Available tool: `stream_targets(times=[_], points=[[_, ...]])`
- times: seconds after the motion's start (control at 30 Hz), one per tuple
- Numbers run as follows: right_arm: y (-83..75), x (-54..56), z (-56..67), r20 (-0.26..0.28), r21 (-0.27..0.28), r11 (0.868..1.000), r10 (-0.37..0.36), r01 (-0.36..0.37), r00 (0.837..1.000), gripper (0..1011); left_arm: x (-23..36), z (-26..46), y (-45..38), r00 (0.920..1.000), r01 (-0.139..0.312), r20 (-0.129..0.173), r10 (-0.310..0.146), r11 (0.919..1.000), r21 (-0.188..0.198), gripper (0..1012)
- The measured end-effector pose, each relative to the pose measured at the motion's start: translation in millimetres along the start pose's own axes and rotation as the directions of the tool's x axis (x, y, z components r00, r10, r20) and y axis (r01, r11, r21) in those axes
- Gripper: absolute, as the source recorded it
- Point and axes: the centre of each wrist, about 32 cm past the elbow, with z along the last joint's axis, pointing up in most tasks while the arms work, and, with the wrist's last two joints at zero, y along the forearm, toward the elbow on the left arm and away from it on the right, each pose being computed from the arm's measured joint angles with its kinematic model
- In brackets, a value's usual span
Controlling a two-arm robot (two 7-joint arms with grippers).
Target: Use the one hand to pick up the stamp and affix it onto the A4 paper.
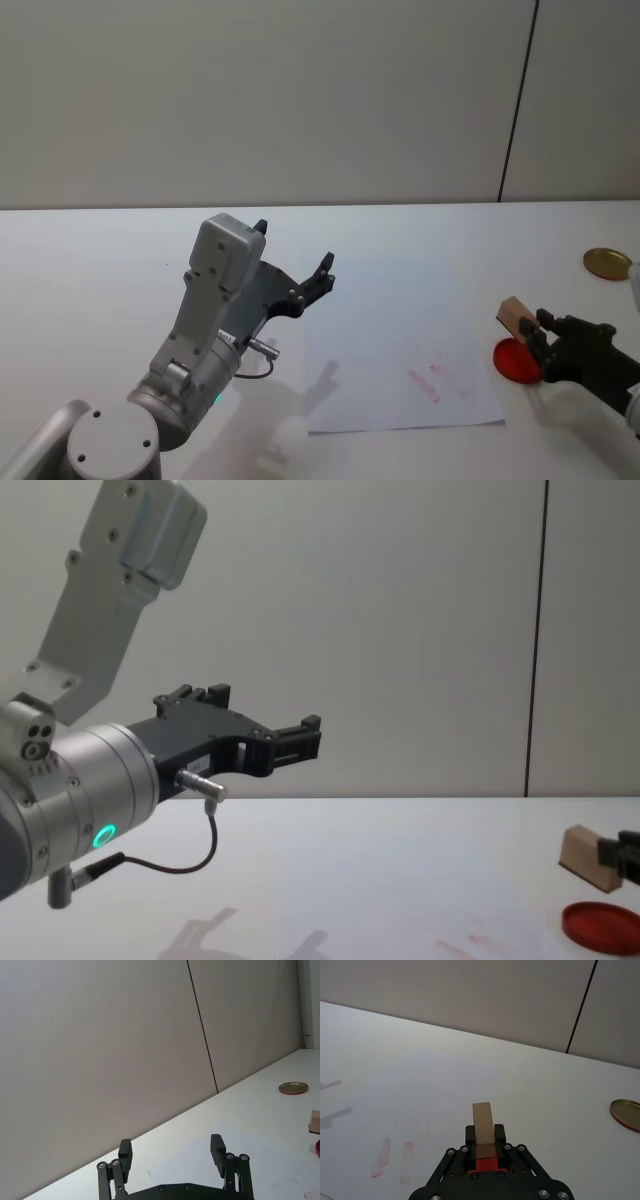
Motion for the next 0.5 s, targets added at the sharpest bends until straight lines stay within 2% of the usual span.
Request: stream_targets(times=[0.5], points=[[-1.3,3.9,-12.8,-0.004,-0.061,0.998,0.007,-0.007,1.000,203,0.0,0.0,0.0,1.0000,0.000,0.000,0.000,1.0000,0.000,993]])
